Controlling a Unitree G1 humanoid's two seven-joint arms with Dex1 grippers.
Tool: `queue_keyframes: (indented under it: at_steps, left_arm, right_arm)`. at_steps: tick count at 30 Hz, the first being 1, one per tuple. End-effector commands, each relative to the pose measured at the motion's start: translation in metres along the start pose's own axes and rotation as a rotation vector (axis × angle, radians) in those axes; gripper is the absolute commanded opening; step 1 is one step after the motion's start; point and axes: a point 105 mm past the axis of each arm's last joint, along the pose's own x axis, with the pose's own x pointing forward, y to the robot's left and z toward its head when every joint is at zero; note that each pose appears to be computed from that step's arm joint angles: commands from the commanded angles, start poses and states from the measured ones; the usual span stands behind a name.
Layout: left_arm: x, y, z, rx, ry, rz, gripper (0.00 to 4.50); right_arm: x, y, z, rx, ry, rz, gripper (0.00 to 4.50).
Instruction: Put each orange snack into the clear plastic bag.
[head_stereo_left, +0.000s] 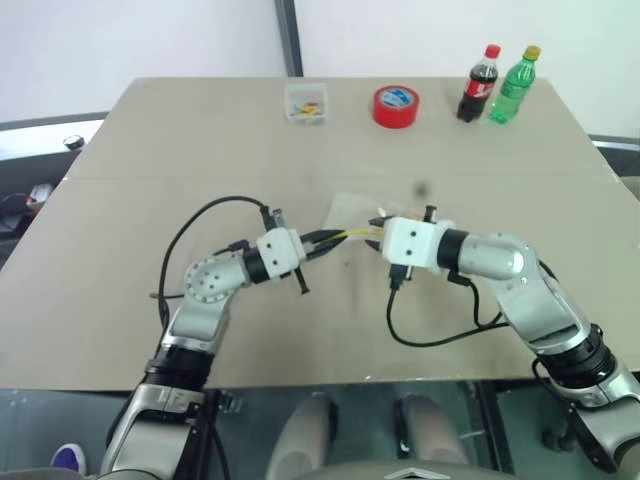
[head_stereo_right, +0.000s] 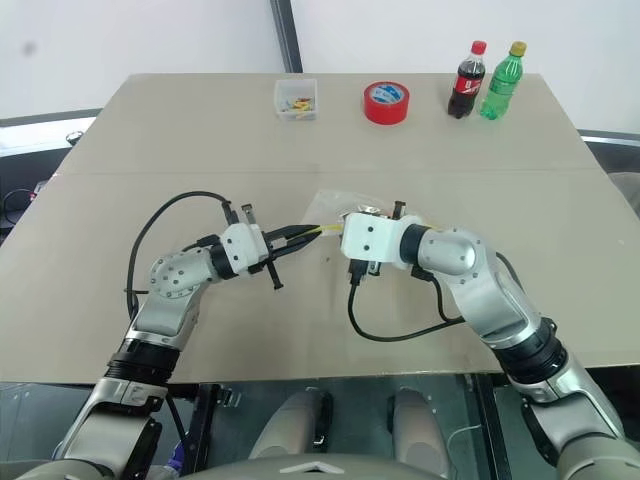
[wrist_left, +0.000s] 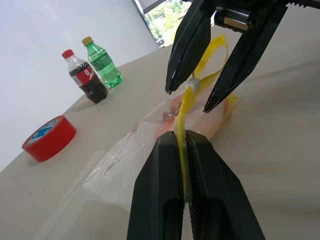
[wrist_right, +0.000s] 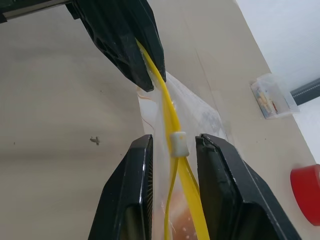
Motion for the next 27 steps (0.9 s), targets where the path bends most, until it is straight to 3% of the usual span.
queue_keyframes:
  at_steps: [1,2,3,4,14,23,27]
  left_arm:
    - [0.0,0.006,0.006,0.038,-0.019,0.01,0.0]
    - [0.0,0.006,0.006,0.038,-0.019,0.01,0.0]
    - [0.0,0.005,0.005,0.037,-0.018,0.01,0.0]
    - [-0.001,0.005,0.005,0.036,-0.017,0.01,0.0]
    - [-0.002,0.007,0.005,0.035,-0.019,0.022,0.0]
    - [-0.009,0.037,0.007,-0.014,-0.039,0.18,0.0]
    - [-0.012,0.043,0.006,-0.038,-0.045,0.208,0.0]
  right_arm:
    - [-0.005,-0.011,0.013,-0.031,-0.037,-0.029,0.81]
    - [-0.005,-0.011,0.013,-0.03,-0.037,-0.03,0.59]
    - [-0.005,-0.011,0.013,-0.03,-0.037,-0.031,0.09]
    - [-0.005,-0.011,0.013,-0.029,-0.037,-0.031,0.03]
    - [-0.007,-0.011,0.01,-0.006,-0.018,-0.043,0.03]
    - [-0.058,-0.03,-0.058,0.06,0.286,-0.23,0.03]
    - [-0.079,-0.033,-0.071,0.089,0.357,-0.292,0.03]
